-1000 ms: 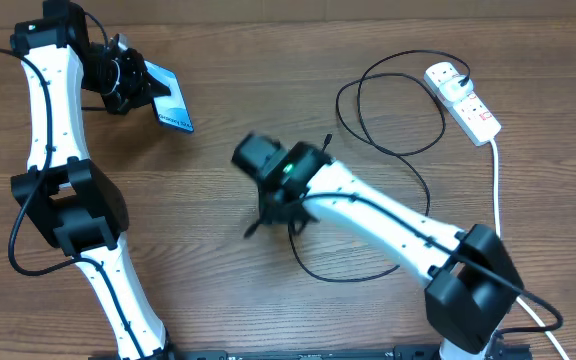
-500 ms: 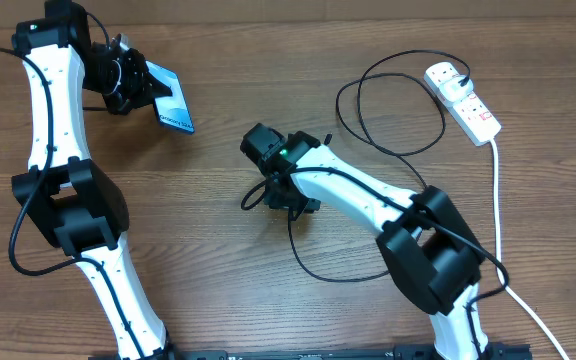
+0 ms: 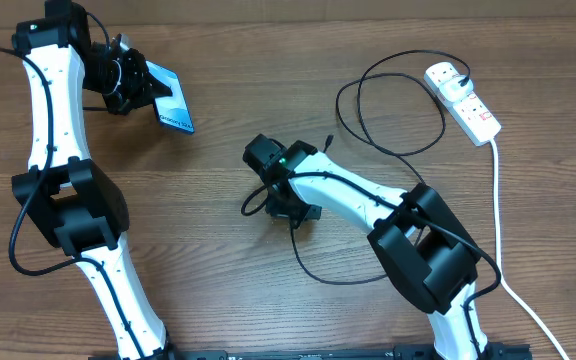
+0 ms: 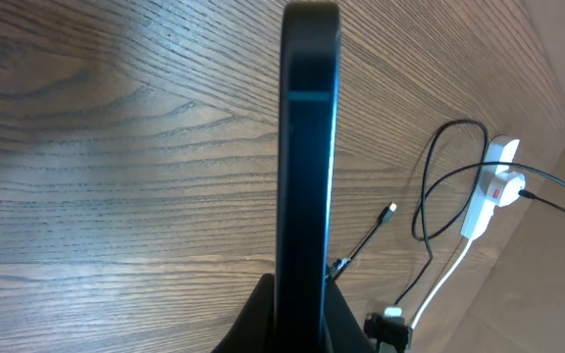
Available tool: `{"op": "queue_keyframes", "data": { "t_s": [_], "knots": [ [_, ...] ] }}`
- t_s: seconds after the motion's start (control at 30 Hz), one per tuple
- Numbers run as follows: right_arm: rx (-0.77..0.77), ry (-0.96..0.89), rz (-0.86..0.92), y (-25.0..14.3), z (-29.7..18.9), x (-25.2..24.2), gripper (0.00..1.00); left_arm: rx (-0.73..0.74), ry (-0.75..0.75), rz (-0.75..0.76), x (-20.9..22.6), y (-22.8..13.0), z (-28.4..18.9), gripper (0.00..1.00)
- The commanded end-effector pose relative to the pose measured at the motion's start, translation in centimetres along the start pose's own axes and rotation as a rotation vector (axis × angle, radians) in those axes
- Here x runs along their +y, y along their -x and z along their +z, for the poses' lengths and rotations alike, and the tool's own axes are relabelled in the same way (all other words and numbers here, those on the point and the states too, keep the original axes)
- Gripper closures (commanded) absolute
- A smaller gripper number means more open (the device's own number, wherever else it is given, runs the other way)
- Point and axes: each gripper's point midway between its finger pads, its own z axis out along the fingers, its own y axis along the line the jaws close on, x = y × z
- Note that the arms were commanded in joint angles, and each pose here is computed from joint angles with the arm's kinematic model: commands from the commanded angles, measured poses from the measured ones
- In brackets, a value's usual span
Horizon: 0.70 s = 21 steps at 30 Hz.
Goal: Plug charger to phone and switch on socket
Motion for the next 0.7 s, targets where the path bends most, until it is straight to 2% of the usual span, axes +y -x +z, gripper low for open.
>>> {"op": "queue_keyframes", "data": {
  "t_s": [0.0,0.2,0.3,0.5,0.67],
  "knots": [
    [0.118,-0.086,-0.012,-2.9,2.3,-2.4,0.96,-0.053,-0.042,0.072,-2.6,-0.3,-2.4,0.96],
    [0.261,-0.169,-0.094,-6.0,1.4,-4.7,0.96,-0.053,-0.042,0.072,-2.6,-0.3,-2.4,0.96],
    [0.308,-0.268,-0.131,-7.5,0.7,-6.9,0.96,-0.052,-0.042,0.072,-2.6,-0.3,-2.4,0.96],
    [0.335,-0.33,-0.164,-10.6,0.6,-10.0,0.97,-0.05,-0.041,0.071,-2.6,-0.4,-2.4,0.96],
    [0.286,-0.269,-0.164,-11.1,-1.6,-10.9,0.96,-0.055,-0.042,0.075,-2.7,-0.2,-2.4,0.96]
  ]
}}
